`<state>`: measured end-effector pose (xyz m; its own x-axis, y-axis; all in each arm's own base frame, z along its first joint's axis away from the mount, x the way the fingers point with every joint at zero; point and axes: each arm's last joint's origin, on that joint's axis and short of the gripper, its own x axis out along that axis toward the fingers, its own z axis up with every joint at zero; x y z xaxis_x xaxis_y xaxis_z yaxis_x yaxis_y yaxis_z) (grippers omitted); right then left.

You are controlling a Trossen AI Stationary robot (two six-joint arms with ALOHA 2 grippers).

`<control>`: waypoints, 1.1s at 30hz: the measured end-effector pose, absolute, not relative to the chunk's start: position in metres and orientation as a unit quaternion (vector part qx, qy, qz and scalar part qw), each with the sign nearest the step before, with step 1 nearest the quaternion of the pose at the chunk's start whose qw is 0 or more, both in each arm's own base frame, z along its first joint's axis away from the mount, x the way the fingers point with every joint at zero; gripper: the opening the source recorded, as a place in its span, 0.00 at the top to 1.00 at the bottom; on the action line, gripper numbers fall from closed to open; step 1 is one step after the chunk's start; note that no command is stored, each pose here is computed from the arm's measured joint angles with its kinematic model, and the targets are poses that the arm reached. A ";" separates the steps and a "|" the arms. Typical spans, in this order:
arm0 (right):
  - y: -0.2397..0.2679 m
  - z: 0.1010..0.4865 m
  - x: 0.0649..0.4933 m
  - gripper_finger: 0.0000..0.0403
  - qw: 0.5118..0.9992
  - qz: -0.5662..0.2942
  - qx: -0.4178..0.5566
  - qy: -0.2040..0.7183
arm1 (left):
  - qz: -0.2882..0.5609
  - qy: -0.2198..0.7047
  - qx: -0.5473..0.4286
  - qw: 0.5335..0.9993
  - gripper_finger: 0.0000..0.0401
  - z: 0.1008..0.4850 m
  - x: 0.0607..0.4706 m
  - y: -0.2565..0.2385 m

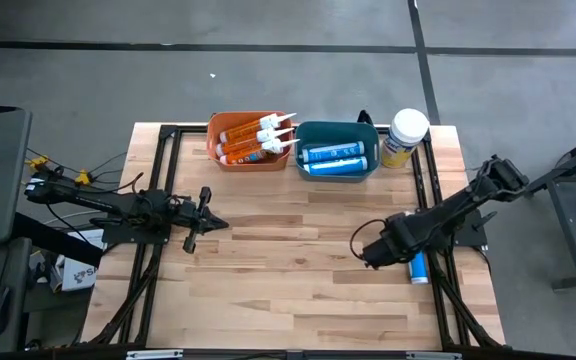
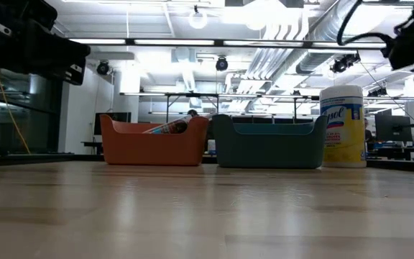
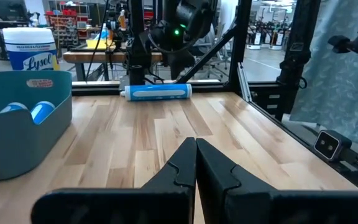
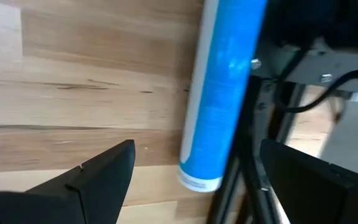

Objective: Pick & place silicon tubes, Sealant and Lysol wipes
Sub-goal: Put the blue sealant into the blue bin

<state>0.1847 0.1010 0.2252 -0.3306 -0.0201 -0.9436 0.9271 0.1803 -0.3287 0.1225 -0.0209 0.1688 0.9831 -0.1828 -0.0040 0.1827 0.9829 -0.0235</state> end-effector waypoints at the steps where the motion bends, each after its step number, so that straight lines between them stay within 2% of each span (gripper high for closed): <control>1: 0.102 0.221 0.184 0.15 0.452 -0.524 0.368 0.621 | -0.092 0.003 -0.012 0.996 1.00 0.169 0.123 -0.021; 10: 0.107 0.188 0.168 0.15 0.435 -0.535 0.365 0.625 | -0.092 0.003 -0.012 0.996 1.00 0.169 0.123 -0.021; 25: 0.102 0.172 0.154 0.15 0.416 -0.562 0.350 0.623 | -0.092 0.003 -0.012 0.996 1.00 0.169 0.123 -0.021; 33: 0.092 0.162 0.140 0.15 0.435 -0.556 0.375 0.600 | -0.092 0.006 -0.011 0.996 1.00 0.168 0.122 -0.021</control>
